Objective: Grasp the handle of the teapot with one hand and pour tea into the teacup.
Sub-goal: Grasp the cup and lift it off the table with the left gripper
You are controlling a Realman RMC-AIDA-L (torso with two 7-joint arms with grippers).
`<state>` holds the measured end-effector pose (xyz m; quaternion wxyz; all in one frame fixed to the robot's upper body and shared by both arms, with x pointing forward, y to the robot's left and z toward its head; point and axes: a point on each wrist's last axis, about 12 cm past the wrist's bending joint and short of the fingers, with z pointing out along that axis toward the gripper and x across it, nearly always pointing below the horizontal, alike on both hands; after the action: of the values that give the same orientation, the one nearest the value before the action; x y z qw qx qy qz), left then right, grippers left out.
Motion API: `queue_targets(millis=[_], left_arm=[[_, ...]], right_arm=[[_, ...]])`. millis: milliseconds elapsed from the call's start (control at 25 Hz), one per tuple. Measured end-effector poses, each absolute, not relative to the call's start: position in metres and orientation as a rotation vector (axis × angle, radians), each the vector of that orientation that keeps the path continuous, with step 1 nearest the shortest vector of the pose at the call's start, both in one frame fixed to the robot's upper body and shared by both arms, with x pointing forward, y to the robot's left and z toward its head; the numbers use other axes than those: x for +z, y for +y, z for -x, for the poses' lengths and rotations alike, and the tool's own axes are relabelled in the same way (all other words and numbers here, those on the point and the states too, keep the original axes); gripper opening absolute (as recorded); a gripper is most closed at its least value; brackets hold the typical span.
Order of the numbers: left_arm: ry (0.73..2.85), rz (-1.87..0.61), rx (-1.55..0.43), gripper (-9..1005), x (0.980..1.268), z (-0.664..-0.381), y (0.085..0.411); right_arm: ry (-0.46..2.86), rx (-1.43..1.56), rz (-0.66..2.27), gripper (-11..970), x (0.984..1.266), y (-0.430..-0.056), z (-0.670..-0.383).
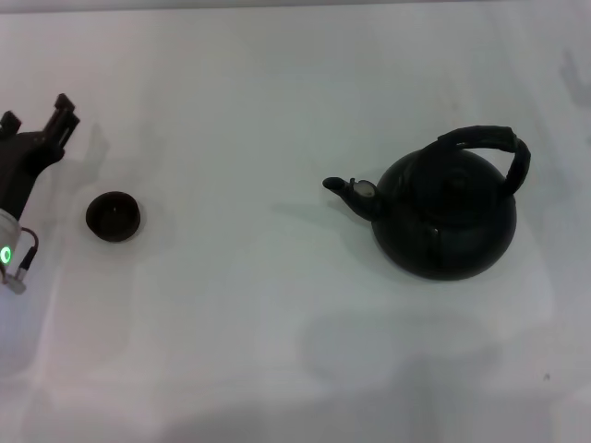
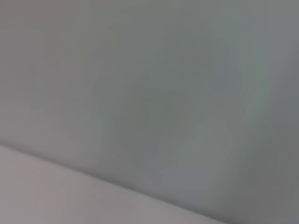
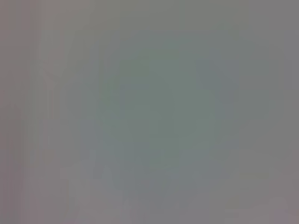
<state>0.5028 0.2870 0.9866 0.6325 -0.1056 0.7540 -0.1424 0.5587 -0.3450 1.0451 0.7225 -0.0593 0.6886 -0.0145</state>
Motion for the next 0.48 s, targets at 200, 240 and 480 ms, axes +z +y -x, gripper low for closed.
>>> queue_targets(millis=[200,240,480], left_arm=[[1.689,0.075,-0.283,887,0.993,-0.504,0.283],[1.676,0.052,-0.272,888,0.994,-0.504,0.284],[1.576,0.048,-0.246,886,1.002,-0.492,0.294]], right_arm=[[1.534,-0.036,0.136,719,1.046,-0.345,-0.563],[1.533,-0.037,0.134,719,1.046,-0.345,-0.563],[1.524,-0.036,0.134,720,1.048,-0.345,-0.564]])
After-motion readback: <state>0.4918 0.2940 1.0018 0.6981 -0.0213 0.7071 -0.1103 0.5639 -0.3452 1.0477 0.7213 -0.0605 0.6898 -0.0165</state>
